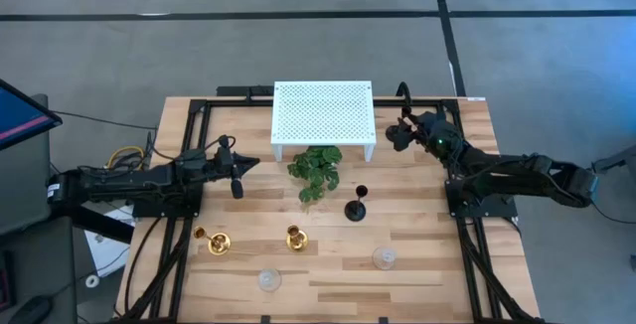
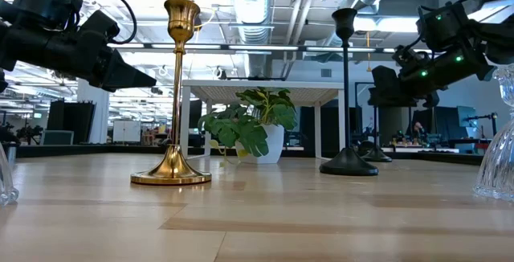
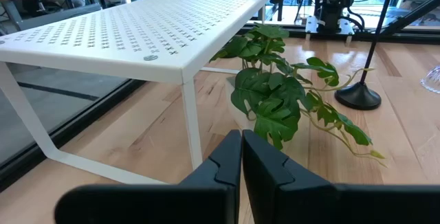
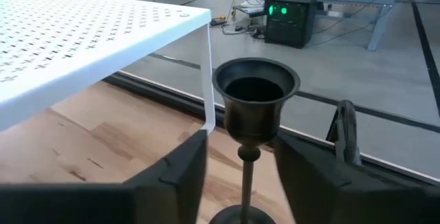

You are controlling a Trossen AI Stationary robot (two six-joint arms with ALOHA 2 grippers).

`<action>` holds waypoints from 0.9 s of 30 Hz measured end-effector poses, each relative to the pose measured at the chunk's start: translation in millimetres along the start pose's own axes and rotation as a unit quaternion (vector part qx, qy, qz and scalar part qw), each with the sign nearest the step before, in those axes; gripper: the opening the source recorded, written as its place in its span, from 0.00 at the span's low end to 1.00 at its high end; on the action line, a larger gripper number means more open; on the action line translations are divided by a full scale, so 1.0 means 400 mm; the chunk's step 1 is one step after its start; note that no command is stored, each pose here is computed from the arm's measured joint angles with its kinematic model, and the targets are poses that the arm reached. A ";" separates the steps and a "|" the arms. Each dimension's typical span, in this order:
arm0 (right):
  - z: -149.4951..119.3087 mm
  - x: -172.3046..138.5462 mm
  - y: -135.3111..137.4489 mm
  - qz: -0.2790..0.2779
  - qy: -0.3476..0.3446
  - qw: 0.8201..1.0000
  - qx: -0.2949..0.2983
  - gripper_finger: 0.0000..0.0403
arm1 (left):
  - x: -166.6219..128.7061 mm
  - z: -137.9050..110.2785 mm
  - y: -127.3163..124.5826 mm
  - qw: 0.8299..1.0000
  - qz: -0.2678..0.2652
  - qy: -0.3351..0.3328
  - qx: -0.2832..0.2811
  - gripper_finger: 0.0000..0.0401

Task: Pick & Place candle stick holders
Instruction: Put the top black candle holder on the shelf

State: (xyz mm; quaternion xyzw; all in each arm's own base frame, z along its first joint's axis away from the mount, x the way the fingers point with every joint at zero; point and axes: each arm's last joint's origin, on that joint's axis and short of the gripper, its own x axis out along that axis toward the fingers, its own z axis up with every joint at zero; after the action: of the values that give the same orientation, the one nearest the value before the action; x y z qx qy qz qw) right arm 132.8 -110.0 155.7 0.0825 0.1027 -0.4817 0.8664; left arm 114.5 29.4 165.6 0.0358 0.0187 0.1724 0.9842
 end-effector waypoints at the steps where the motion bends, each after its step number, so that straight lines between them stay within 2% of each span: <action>1: 0.000 0.000 0.000 0.000 0.000 1.000 0.000 0.31 | 0.000 0.000 0.000 1.000 0.000 0.000 0.000 0.04; 6: 0.000 0.000 0.000 0.000 0.000 1.000 -0.013 0.05 | 0.000 0.000 0.000 1.000 0.000 0.000 0.000 0.04; 7: 0.000 0.000 0.000 0.000 0.000 1.000 -0.014 0.03 | 0.000 0.000 0.000 1.000 0.000 0.000 0.000 0.04; 20: -0.005 -0.007 0.019 0.023 0.004 0.999 -0.033 0.01 | 0.000 0.000 0.000 1.000 0.000 0.000 0.000 0.04; 27: -0.038 -0.014 0.024 0.029 0.068 0.995 -0.073 0.05 | 0.000 0.000 0.000 1.000 0.000 0.000 -0.002 0.04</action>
State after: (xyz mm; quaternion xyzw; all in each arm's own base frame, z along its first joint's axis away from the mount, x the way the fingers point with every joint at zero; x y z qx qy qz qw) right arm 136.6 -96.8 142.7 0.0547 0.1941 -0.4408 0.8746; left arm 114.4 29.5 165.6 0.0343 0.0183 0.1726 0.9842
